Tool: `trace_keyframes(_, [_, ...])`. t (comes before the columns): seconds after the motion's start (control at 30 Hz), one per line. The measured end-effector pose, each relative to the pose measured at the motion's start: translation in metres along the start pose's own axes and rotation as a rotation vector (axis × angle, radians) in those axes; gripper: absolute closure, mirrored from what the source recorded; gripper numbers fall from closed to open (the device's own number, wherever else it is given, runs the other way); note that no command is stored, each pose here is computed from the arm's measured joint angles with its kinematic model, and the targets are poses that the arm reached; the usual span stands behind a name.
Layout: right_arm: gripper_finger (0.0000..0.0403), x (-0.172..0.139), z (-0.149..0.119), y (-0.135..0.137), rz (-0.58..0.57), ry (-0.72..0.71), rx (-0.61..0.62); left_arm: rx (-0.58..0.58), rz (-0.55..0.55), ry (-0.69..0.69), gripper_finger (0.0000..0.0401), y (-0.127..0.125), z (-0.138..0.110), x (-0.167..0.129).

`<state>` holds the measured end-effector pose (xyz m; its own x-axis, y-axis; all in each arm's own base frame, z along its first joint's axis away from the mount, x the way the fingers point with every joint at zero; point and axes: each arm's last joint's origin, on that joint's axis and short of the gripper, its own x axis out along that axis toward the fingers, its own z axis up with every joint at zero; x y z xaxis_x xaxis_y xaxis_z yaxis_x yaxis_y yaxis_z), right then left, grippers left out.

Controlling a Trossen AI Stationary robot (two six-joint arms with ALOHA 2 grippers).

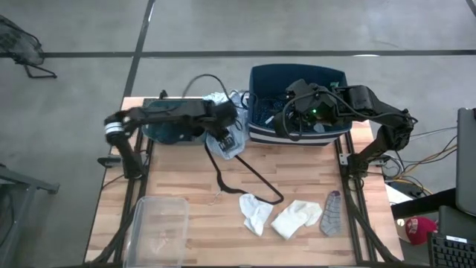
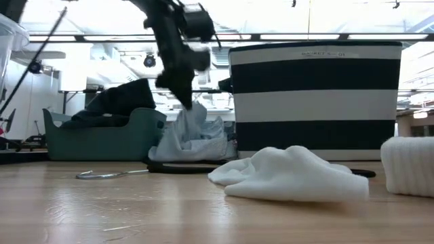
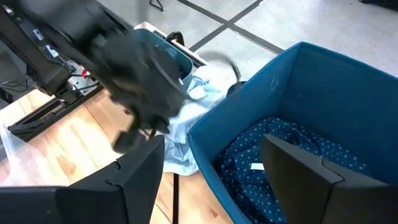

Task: Pick & Place Cloths
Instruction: Put the white shirt into the blue bin

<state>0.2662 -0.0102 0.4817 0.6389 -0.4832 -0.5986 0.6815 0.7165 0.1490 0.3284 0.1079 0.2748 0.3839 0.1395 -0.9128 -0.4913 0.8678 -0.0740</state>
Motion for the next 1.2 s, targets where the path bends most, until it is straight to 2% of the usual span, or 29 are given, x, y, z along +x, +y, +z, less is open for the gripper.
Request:
trace_keyframes(0.17, [0.0156,0.000,0.000,0.000,0.002,-0.001,-0.003,-0.014,-0.033,-0.190,0.0399,0.002,-0.012,-0.072])
trace_keyframes(0.37, [0.0155,0.001,-0.005,0.008,0.023,0.006,-0.066,-0.131,-0.100,-0.384,0.0400,0.008,-0.037,-0.140])
trace_keyframes(0.63, [0.0134,0.015,-0.018,0.041,0.232,-0.028,-0.174,-0.244,-0.235,-0.624,0.0400,0.011,-0.059,-0.206])
trace_keyframes(0.77, [0.0119,0.032,-0.028,0.060,0.289,-0.077,-0.193,-0.262,-0.301,-0.708,0.0400,0.009,-0.062,-0.237])
trace_keyframes(0.9, [0.0098,0.052,-0.039,0.072,0.316,-0.107,-0.185,-0.244,-0.380,-0.786,0.0400,0.004,-0.062,-0.266])
trace_keyframes(1.2, [0.0051,0.096,-0.065,0.084,0.256,-0.219,-0.234,-0.208,-0.570,-0.963,0.0401,-0.002,-0.059,-0.324])
